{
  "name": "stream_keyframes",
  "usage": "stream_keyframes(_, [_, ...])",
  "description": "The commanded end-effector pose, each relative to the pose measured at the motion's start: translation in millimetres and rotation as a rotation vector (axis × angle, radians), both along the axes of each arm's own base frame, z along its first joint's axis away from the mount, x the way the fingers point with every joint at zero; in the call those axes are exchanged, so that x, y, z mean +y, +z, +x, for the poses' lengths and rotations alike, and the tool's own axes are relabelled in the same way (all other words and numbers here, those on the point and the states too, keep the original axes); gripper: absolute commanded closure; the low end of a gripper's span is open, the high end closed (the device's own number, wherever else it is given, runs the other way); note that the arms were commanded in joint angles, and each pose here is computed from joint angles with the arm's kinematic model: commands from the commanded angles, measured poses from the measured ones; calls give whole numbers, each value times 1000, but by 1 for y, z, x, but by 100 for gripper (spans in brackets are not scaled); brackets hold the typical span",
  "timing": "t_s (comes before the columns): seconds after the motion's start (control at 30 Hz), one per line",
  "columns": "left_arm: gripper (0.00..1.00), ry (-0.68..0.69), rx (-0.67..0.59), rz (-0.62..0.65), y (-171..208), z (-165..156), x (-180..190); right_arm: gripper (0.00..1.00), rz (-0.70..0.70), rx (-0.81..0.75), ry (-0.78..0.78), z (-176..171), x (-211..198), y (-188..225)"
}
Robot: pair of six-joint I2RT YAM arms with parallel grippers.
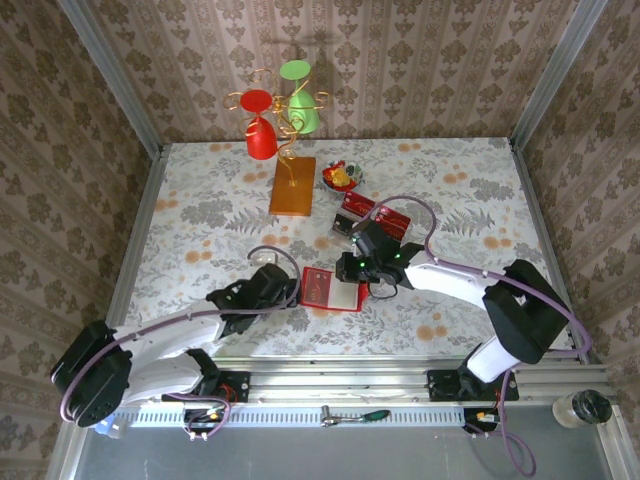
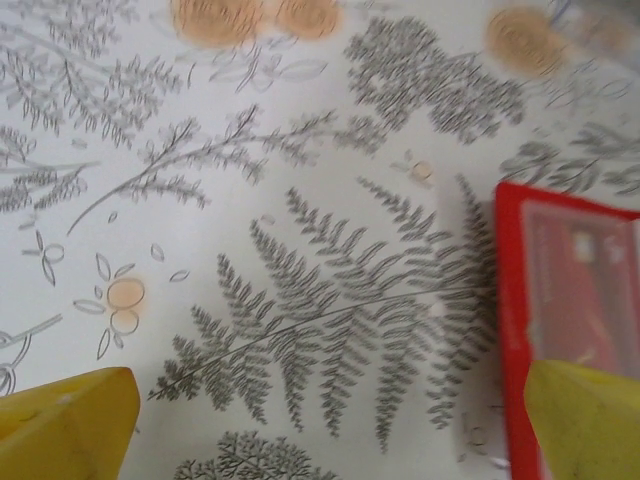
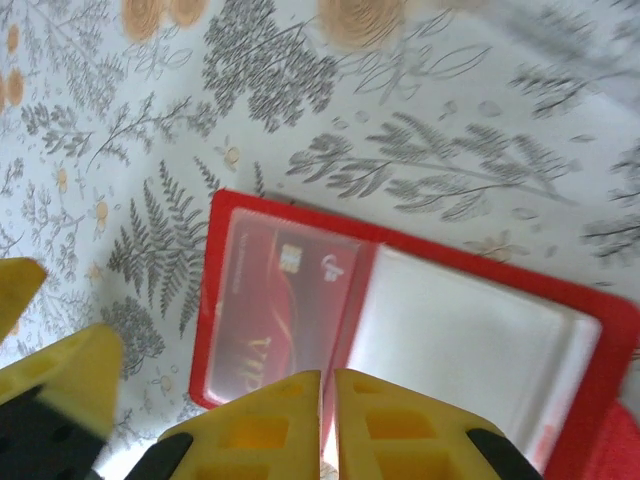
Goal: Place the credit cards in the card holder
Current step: Flip over the card slot on the card holder.
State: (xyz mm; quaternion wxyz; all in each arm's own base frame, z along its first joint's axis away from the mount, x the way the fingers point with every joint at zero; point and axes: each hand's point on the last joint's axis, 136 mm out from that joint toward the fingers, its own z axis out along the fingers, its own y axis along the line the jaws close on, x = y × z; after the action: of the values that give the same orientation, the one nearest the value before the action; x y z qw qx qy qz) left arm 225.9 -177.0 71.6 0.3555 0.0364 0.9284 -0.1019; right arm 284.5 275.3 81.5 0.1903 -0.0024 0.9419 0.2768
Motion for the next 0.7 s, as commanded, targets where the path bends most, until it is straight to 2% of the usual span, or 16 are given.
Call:
stream_keyframes(0.0, [0,-45,-34,-23,27,7,-15,89,-86,31,-1,-10,-25,-16])
stream_keyframes(0.3, [0,-144,-50,-47,45,11,-69,92,-88,54,-1,-4,-31,-27])
stream_keyframes(0.67, [0,-173,11,-21,7,5,-89,94,-76,89,10,1,-26,-42])
